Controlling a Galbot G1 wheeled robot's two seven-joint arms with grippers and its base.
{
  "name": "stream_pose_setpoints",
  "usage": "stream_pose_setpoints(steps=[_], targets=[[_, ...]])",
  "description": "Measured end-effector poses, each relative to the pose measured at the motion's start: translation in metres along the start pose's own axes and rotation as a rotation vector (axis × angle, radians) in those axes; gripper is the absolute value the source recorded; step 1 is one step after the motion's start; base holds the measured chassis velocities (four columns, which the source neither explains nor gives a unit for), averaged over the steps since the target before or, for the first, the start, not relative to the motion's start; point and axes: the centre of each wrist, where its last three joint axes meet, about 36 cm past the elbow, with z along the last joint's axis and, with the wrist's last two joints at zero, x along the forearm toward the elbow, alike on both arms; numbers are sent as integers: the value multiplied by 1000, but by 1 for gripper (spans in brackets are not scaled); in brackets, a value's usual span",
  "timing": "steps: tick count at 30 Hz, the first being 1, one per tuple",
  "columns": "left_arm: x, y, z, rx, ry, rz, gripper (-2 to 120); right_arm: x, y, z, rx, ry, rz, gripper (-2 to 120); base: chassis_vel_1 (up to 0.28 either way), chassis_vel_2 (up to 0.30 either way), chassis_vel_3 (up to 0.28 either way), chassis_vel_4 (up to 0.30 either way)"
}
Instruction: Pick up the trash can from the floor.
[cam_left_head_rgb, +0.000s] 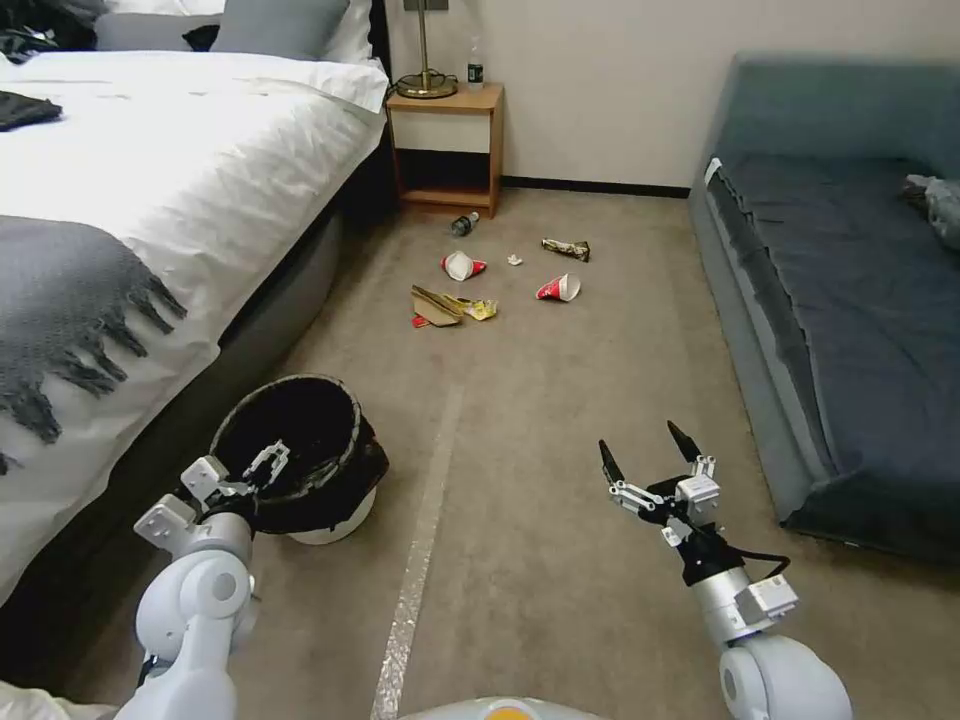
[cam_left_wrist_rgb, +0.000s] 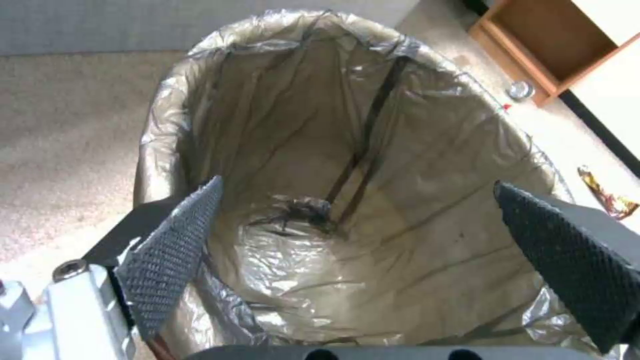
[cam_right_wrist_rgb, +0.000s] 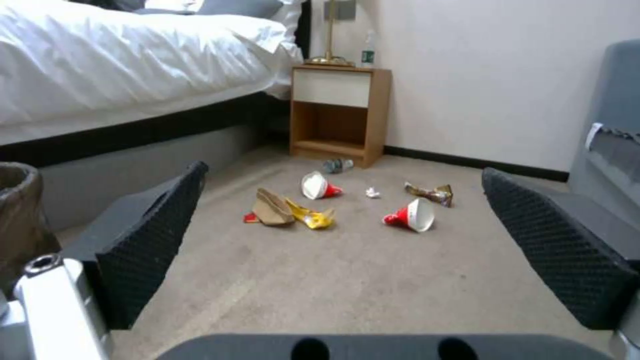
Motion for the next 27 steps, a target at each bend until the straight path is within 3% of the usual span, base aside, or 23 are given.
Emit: stream_pose_setpoints(steps=[13,27], targets=[[-5,-1,0,15,-88,28,98,-3,-1,1,3,5,-6,100,0,0,0,0],[8,-2,-7,17,-112,37,99,0,1,3,5,12,-9,100,0,0,0,0]])
